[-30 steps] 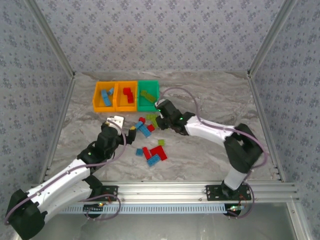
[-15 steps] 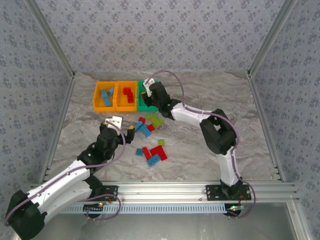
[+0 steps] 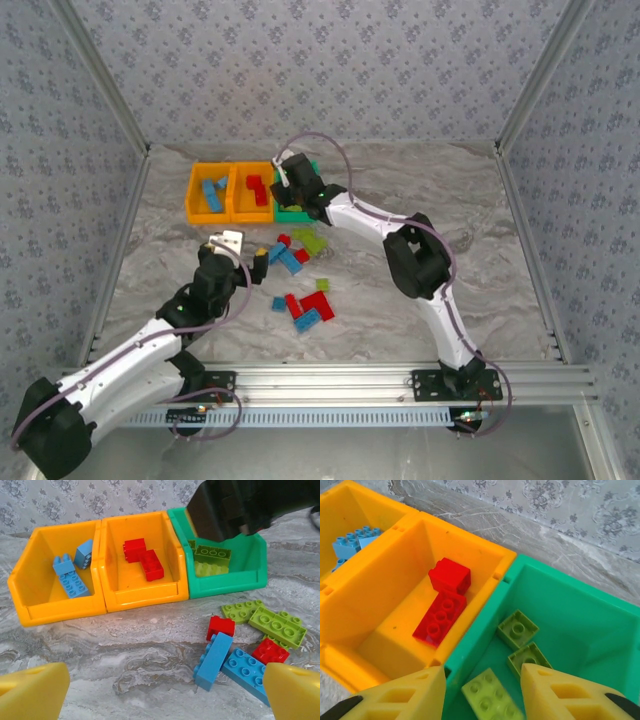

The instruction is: Sort the legos into containers by color

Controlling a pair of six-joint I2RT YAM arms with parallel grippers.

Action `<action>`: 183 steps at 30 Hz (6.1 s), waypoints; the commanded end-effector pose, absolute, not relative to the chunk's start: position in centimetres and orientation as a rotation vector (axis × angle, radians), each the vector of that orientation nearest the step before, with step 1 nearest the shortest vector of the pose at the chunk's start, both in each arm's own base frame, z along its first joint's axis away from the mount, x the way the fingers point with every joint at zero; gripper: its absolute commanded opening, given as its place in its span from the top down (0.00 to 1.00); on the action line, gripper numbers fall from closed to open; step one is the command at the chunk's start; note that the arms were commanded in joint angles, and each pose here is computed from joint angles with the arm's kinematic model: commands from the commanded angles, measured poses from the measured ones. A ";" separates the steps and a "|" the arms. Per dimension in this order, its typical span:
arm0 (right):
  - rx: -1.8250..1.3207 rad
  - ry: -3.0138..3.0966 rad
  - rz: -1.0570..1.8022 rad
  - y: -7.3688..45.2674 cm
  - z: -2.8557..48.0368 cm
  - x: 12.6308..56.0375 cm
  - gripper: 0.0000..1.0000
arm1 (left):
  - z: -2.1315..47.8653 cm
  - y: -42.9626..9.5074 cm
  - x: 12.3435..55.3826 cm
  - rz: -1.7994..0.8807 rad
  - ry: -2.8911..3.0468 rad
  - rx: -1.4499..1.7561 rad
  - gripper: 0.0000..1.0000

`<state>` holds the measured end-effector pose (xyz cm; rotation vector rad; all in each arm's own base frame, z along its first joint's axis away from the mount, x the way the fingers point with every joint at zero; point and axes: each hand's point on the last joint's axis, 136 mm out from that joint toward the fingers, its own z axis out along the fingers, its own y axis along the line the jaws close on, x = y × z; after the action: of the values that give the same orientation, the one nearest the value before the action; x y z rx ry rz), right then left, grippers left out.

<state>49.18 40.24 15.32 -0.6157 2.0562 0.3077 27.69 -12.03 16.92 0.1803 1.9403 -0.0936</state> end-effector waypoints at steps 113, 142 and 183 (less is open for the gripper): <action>-0.600 2.433 0.488 30.8 9.7 33.8 0.24 | 16.8 -19.4 25.1 -0.232 2.186 0.415 0.60; -0.508 2.181 0.349 34.3 16.4 38.0 0.72 | 16.1 -11.7 24.6 -0.155 1.924 0.176 0.04; -0.847 2.173 0.866 31.8 20.7 26.5 0.11 | 10.0 -18.3 30.9 -0.347 2.464 0.303 0.24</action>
<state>31.35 31.62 25.29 -0.6915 2.0485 0.7593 30.84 -16.94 10.47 0.2682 2.3853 -0.2704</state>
